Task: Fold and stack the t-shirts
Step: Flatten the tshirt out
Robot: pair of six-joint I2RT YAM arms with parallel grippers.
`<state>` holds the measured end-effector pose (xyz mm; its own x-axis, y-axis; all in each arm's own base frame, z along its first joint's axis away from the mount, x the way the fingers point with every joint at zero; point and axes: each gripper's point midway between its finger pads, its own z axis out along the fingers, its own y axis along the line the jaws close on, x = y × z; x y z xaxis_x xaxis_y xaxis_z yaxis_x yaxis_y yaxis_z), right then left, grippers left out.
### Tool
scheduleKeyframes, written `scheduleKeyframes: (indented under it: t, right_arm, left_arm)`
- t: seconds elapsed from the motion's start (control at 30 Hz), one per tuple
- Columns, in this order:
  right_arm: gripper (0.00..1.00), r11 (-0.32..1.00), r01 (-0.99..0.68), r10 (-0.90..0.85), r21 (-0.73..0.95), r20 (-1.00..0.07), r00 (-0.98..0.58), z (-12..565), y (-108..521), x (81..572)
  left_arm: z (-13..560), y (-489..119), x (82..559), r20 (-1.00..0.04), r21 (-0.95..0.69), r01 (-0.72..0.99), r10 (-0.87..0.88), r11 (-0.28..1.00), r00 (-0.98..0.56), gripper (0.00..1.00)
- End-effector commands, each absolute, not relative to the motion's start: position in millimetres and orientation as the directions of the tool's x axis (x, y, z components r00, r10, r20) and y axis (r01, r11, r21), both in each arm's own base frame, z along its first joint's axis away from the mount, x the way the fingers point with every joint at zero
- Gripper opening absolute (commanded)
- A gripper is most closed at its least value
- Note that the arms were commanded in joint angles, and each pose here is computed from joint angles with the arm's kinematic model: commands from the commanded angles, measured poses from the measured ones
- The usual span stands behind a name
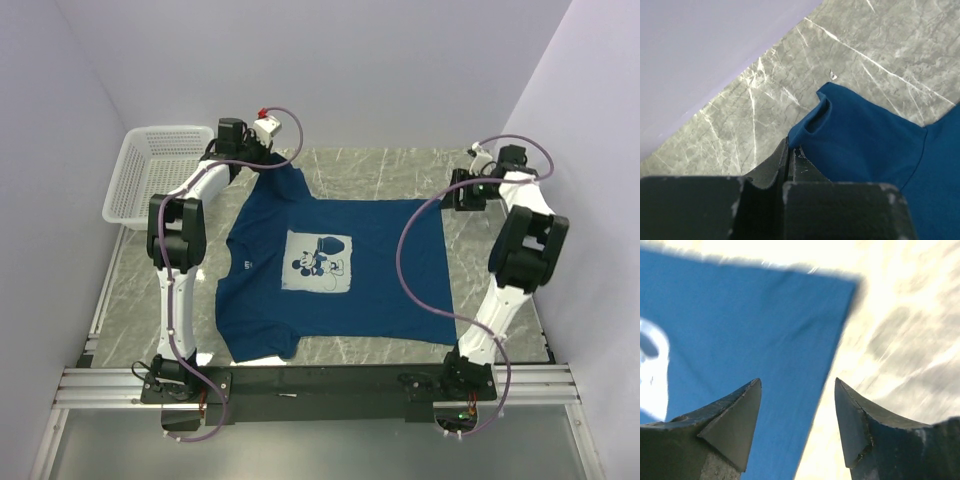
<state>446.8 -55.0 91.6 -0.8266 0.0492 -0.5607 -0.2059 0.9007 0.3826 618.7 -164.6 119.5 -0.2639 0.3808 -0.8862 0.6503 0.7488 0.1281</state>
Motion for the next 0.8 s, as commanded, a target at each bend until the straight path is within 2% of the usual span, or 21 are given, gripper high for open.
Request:
scheduleKeyframes:
  t: [0.0,0.33,0.5,0.77]
  right_arm:
    - [0.68,0.931,-0.027,0.191,0.364,-0.550,-0.813,96.4,-73.0,491.1]
    - [0.64,0.910,0.005,0.216,0.415,-0.463,-0.859,53.0,-46.4,526.4]
    - [0.54,0.906,0.050,0.246,0.420,-0.429,-0.869,40.4,-48.2,527.7]
    - [0.49,0.915,0.071,0.253,0.398,-0.425,-0.869,31.1,-56.3,531.5]
  left_arm:
    - [160.6,-175.2,619.1,-0.921,0.141,0.668,0.344,0.731,-0.182,0.00]
    - [162.2,-180.2,621.1,-0.932,0.116,0.680,0.317,0.724,-0.178,0.00]
    - [160.4,-177.7,620.2,-0.934,0.109,0.681,0.310,0.724,-0.181,0.00]
    - [162.8,-178.1,620.6,-0.936,0.102,0.679,0.302,0.727,-0.183,0.00]
